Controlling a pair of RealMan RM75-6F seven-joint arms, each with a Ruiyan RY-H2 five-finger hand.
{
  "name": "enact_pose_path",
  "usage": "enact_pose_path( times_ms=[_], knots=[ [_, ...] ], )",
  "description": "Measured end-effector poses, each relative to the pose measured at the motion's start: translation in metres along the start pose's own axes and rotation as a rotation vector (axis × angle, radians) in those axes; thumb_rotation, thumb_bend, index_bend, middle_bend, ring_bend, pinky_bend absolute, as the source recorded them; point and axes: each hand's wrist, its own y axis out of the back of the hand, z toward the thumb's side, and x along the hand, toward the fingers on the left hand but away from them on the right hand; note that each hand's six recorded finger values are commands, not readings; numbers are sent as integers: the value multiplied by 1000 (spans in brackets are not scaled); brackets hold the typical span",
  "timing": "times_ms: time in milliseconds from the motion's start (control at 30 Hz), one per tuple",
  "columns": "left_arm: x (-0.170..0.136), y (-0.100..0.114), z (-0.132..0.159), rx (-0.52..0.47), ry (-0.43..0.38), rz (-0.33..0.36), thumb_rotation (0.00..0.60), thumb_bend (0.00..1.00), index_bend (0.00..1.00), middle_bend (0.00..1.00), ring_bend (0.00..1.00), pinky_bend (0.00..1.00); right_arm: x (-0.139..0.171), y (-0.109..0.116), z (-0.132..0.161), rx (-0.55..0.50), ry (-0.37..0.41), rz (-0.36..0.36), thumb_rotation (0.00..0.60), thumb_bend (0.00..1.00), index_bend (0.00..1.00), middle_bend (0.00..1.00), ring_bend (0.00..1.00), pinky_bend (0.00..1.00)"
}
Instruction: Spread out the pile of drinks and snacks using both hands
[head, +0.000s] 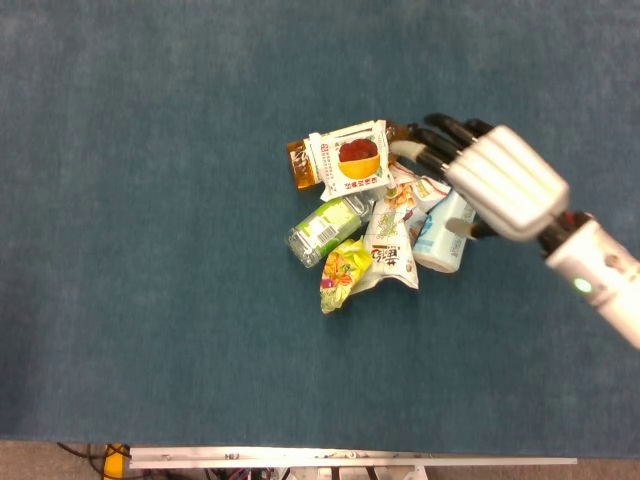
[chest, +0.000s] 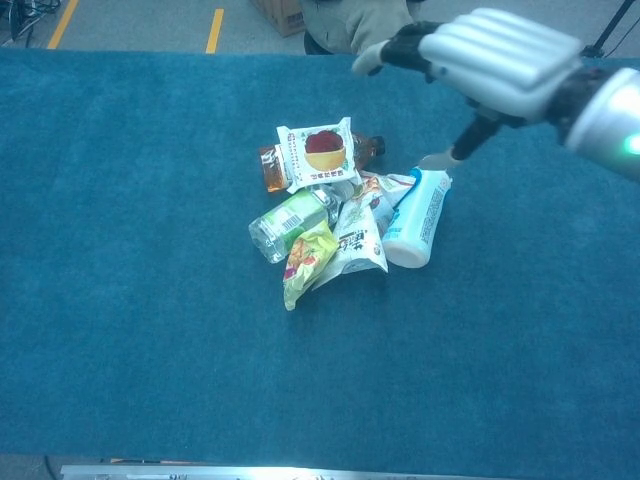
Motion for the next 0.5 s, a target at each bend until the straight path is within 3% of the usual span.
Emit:
enact_pose_path(
  times_ms=[200,500],
  knots=[
    [-5,0,-7,-2,18,-2,600,351,147,188,135,150,-28,-14,17,35,18,65,600,85,181,224,146,352],
    [-8,-2,-11,-6,25,-8,600,351,146,188,135,150,-21,-53,57,118,137,176,600,84,181,224,146,351]
  ],
)
